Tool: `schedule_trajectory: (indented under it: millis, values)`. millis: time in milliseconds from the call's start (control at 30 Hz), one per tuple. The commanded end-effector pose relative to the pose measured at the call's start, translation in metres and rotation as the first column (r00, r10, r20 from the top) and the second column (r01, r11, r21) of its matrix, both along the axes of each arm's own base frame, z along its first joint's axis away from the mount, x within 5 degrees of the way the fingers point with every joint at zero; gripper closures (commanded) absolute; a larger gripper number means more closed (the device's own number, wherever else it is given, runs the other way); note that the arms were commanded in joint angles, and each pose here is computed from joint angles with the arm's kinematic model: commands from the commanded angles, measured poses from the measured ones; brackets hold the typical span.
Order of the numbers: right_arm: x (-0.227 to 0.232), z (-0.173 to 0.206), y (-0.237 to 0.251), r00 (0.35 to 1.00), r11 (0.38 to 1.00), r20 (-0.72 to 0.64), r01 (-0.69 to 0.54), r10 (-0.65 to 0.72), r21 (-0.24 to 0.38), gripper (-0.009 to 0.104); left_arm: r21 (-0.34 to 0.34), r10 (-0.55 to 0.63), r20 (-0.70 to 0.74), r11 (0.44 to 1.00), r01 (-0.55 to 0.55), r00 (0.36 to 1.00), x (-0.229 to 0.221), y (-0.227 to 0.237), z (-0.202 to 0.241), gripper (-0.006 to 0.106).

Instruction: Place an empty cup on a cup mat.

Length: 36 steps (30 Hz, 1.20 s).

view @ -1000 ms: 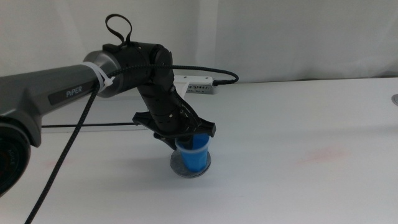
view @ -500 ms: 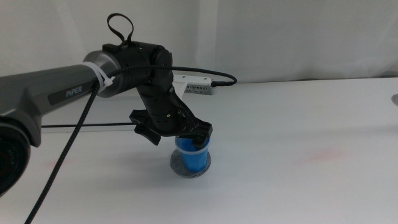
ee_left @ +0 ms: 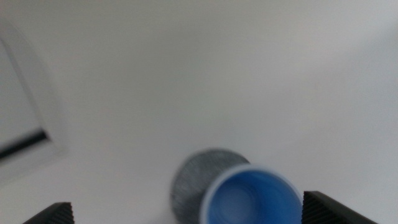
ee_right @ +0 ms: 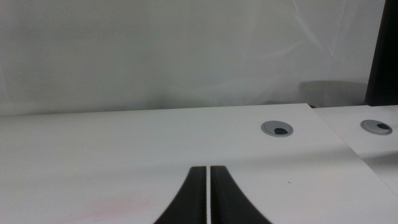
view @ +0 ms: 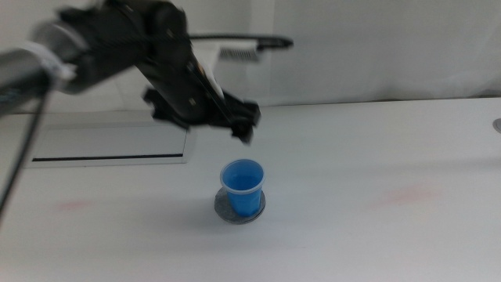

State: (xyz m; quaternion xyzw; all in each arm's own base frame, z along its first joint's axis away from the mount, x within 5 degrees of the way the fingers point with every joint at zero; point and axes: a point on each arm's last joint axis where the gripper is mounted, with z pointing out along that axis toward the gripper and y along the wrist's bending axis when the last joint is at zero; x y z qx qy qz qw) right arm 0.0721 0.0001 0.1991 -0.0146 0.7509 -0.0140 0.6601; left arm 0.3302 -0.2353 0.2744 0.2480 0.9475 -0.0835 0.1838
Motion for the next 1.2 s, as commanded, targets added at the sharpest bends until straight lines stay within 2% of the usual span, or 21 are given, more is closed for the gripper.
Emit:
schedule_trajectory:
  millis: [0,100,233,467,533,667,800,933,1000,1033,1100,1167]
  values:
    - [-0.001,-0.013,0.000,0.999,1.000,-0.032,-0.002,0.002,-0.006,0.098,-0.002,-0.003,0.136,1.000,0.003,0.991,-0.005,0.010,0.033,0.007]
    - [-0.001,-0.013,0.000,0.999,1.000,-0.032,-0.002,0.002,-0.006,0.098,0.040,0.020,0.256,0.999,-0.031,0.966,-0.005,0.034,0.062,0.007]
    - [-0.001,-0.013,0.000,0.999,1.000,-0.032,-0.002,0.002,-0.006,0.098,0.066,0.120,0.367,0.986,-0.154,0.923,-0.002,0.087,0.097,0.007]
    - [-0.001,-0.013,0.000,0.999,1.000,-0.032,-0.002,0.002,-0.006,0.098,0.079,0.321,0.413,0.919,-0.385,0.852,-0.008,0.189,0.132,0.007]
    - [-0.001,-0.013,0.000,0.999,1.000,-0.032,-0.002,0.002,-0.006,0.098,0.020,0.418,0.412,0.884,-0.467,0.809,-0.014,0.216,0.140,0.007]
    - [-0.001,-0.013,0.000,0.999,1.000,-0.032,-0.002,0.002,-0.006,0.098,-0.092,0.505,0.418,0.851,-0.518,0.756,-0.036,0.244,0.161,0.007]
    - [-0.001,-0.013,0.000,0.999,1.000,-0.032,-0.002,0.002,-0.006,0.098,-0.134,0.483,0.487,0.865,-0.484,0.728,-0.065,0.244,0.178,0.007]
    - [-0.001,-0.013,0.000,0.999,1.000,-0.032,-0.002,0.002,-0.006,0.098,-0.176,0.397,0.614,0.911,-0.372,0.682,-0.105,0.231,0.182,0.011]
    - [-0.001,-0.013,0.000,0.999,1.000,-0.032,-0.002,0.002,-0.006,0.098,-0.181,0.341,0.688,0.935,-0.304,0.641,-0.127,0.224,0.178,0.018]
    - [-0.001,-0.013,0.000,0.999,1.000,-0.032,-0.002,0.002,-0.006,0.098,-0.182,0.312,0.724,0.947,-0.266,0.615,-0.141,0.220,0.171,0.026]
    - [-0.001,-0.013,0.000,0.999,1.000,-0.032,-0.002,0.002,-0.006,0.098,-0.180,0.271,0.783,0.960,-0.213,0.560,-0.162,0.217,0.158,0.049]
    - [-0.001,-0.013,0.000,0.999,1.000,-0.032,-0.002,0.002,-0.006,0.098,-0.187,0.253,0.823,0.966,-0.178,0.509,-0.181,0.217,0.138,0.087]
